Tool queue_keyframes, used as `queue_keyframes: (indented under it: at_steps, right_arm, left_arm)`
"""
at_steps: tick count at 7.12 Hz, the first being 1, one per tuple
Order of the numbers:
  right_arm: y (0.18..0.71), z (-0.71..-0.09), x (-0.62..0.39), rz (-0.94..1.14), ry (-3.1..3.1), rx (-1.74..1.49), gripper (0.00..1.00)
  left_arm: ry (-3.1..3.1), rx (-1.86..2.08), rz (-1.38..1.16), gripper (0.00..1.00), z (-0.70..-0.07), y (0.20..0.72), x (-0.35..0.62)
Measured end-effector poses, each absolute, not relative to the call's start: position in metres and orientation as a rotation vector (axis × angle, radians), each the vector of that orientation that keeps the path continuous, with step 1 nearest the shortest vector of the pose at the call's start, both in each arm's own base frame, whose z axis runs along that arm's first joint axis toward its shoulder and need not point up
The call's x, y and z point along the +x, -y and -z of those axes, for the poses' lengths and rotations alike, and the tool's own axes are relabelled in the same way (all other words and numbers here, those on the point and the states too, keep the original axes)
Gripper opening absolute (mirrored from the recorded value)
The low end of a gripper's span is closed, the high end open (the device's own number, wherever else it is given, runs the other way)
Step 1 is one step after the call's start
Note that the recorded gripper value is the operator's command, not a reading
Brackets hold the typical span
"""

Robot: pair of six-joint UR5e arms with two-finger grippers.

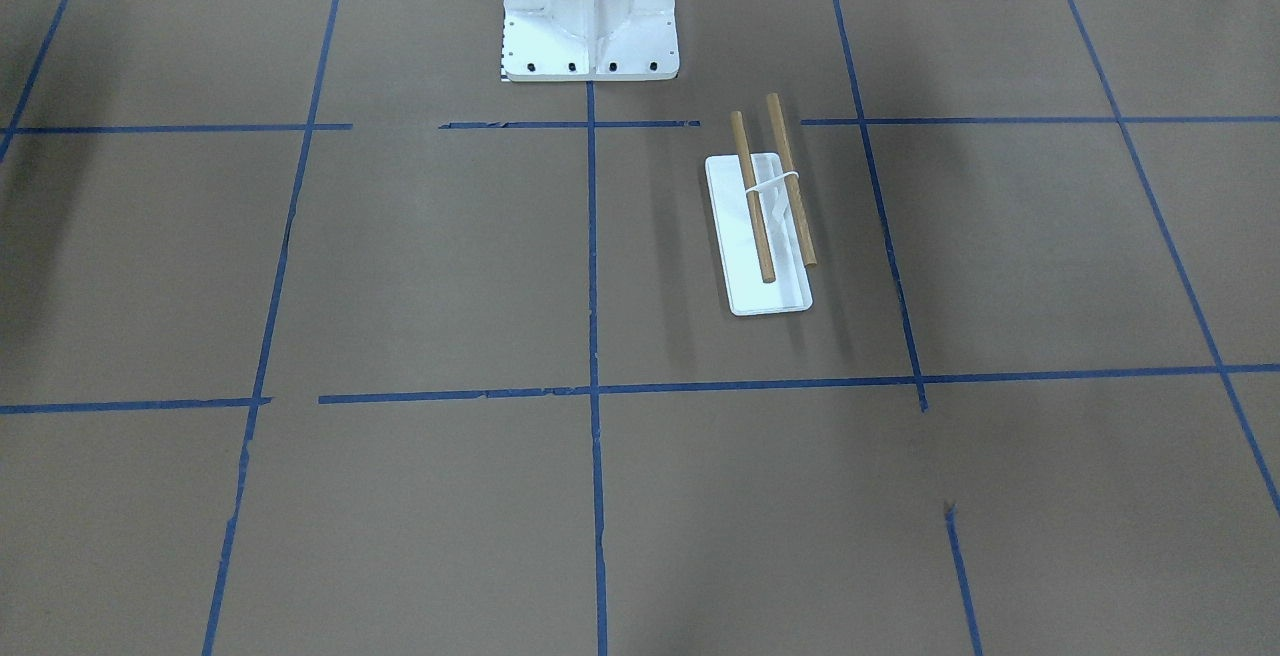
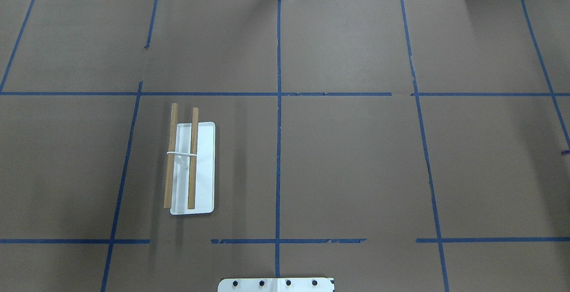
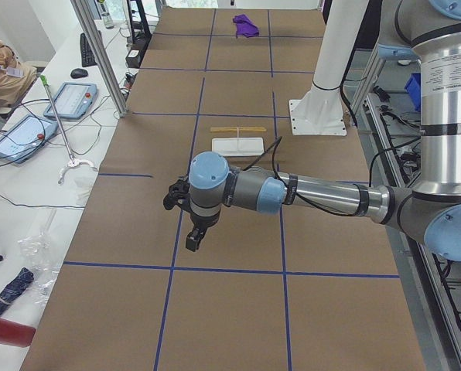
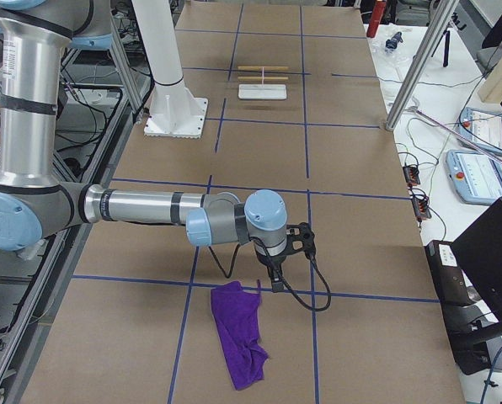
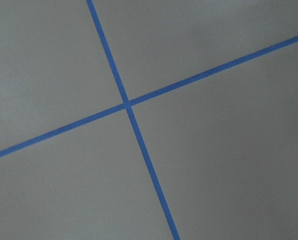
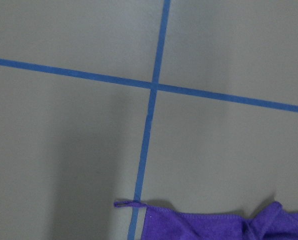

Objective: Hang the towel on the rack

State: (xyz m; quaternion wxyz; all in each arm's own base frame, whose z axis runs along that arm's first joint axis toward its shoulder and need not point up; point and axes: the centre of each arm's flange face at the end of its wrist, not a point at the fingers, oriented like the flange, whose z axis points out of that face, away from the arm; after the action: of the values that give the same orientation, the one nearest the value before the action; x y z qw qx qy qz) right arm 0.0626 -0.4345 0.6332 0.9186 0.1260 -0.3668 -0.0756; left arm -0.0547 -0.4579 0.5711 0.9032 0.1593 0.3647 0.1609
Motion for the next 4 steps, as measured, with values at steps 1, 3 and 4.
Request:
queue_keyframes:
  at_steps: [1,3,4]
  right_arm:
    - [0.425,-0.635,0.058,0.206,0.756,0.345,0.96]
    - [0.402,-0.699,0.054,0.364,0.725,0.371,0.97]
    - [0.393,-0.736,0.054,0.436,0.716,0.352,0.96]
  left_arm:
    - [-0.745,0.383,-0.347,1.0,-0.563,0.463,-0.055]
    - [-0.73,0.52,-0.379,1.0,-0.546,0.478,-0.055]
    - [-0.73,0.562,-0.378,1.0,-0.54,0.487,-0.055]
